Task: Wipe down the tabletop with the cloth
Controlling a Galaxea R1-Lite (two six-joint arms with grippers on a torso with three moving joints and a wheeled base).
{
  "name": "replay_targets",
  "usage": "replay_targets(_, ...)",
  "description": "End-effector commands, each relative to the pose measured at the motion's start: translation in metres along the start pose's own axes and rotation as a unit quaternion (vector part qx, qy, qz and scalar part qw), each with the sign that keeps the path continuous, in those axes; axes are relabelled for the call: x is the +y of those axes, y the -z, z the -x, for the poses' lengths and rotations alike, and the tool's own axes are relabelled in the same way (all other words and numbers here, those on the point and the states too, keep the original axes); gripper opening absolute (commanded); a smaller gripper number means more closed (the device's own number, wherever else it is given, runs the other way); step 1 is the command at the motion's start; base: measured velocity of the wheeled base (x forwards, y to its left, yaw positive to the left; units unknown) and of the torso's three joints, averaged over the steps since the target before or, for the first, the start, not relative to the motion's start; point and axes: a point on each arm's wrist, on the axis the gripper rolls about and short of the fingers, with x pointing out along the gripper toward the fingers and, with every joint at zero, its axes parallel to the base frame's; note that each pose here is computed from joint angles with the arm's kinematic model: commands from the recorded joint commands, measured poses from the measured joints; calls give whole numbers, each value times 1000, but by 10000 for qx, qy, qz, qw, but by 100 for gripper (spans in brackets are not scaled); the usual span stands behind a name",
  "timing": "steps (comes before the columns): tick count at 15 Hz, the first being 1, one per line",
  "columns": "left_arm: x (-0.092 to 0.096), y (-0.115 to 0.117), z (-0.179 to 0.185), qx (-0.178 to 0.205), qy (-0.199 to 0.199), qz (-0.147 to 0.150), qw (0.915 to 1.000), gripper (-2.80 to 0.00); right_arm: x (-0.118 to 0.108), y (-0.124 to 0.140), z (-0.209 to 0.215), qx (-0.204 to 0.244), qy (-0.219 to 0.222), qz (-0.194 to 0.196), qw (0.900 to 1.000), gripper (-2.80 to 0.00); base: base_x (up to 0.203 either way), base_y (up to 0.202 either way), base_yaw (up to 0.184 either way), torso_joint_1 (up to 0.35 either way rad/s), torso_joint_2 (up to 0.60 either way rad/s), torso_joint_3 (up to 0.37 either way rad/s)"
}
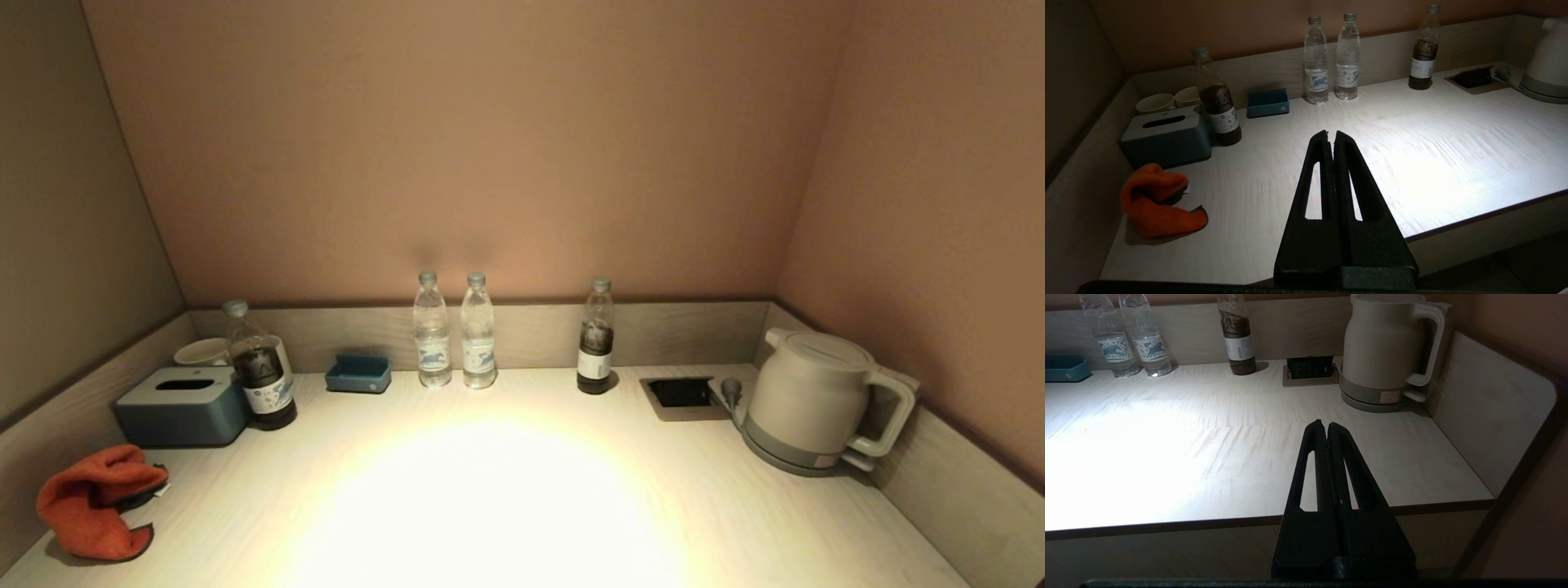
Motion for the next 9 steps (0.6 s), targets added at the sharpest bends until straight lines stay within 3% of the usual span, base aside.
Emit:
replay_targets(1,0,7,0,85,148,30,9999,-280,0,0,0,5,4,2,10000,-280,0,0,0,0,0,0)
replay_targets(6,-3,29,12,-72,52,2,10000,-280,0,0,0,5,4,2,10000,-280,0,0,0,0,0,0)
replay_targets(9,-6,40,24,-391,-133,-79,9991,-280,0,0,0,5,4,2,10000,-280,0,0,0,0,0,0)
